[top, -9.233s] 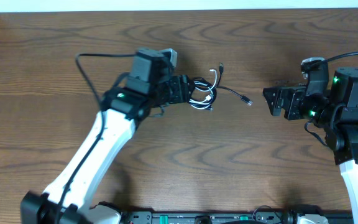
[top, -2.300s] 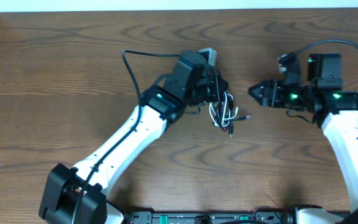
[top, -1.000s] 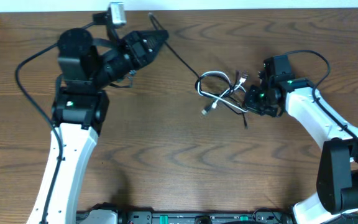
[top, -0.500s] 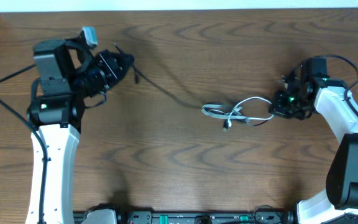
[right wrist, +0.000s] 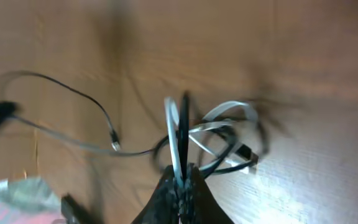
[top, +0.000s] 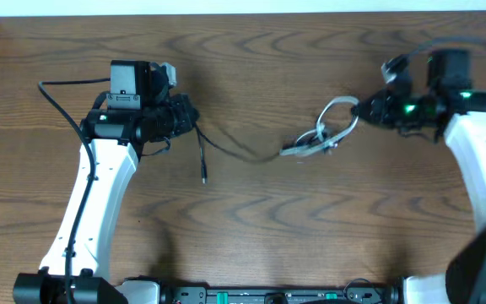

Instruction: Untangle cables

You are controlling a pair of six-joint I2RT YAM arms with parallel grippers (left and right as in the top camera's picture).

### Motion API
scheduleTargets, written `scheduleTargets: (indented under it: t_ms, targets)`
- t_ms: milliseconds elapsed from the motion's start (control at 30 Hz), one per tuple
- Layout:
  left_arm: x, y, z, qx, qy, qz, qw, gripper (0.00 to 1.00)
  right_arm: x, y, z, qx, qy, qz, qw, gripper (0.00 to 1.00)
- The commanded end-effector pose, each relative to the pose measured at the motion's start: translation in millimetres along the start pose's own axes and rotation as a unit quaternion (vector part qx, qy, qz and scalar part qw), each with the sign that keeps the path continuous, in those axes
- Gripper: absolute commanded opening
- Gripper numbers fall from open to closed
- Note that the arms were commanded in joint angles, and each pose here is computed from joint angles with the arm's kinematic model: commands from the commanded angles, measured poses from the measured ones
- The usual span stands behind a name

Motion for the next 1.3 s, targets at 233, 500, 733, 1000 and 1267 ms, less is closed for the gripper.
scheduleTargets:
  t_ms: [233,500,733,1000,1267]
  targets:
    - [-19,70,16,0.005,-0.078,0.243,0.967,0.08,-117,75,35,-0.049,-0.181,-0.070,0.980,0.01]
    - [-7,97,16,-0.002,-0.064,0.304,0.951,0.08,-159,24,12,0.063,-0.203,-0.233,0.949,0.01]
    - [17,57,3,0.093,0.004,0.169,0.981,0.27,-142,8,4,0.061,-0.147,-0.238,0.958,0.01]
    - [21,-28,-27,0.051,0.088,-0.050,0.994,0.82,-128,-1,6,0.054,-0.120,-0.230,0.964,0.24]
    - [66,-52,-95,-0.075,0.201,0.013,0.977,0.88,-120,-10,5,0.065,-0.102,-0.231,0.965,0.31]
Point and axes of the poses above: each gripper's point midway between its finger pads, its own x axis out along the fingers, its own y axis along the line the jaws close on, z = x × y, the point moved 3 cm from there along -x, back along the fingers, and after that the axes turned 7 degrees about -x, right-handed, at the moved point
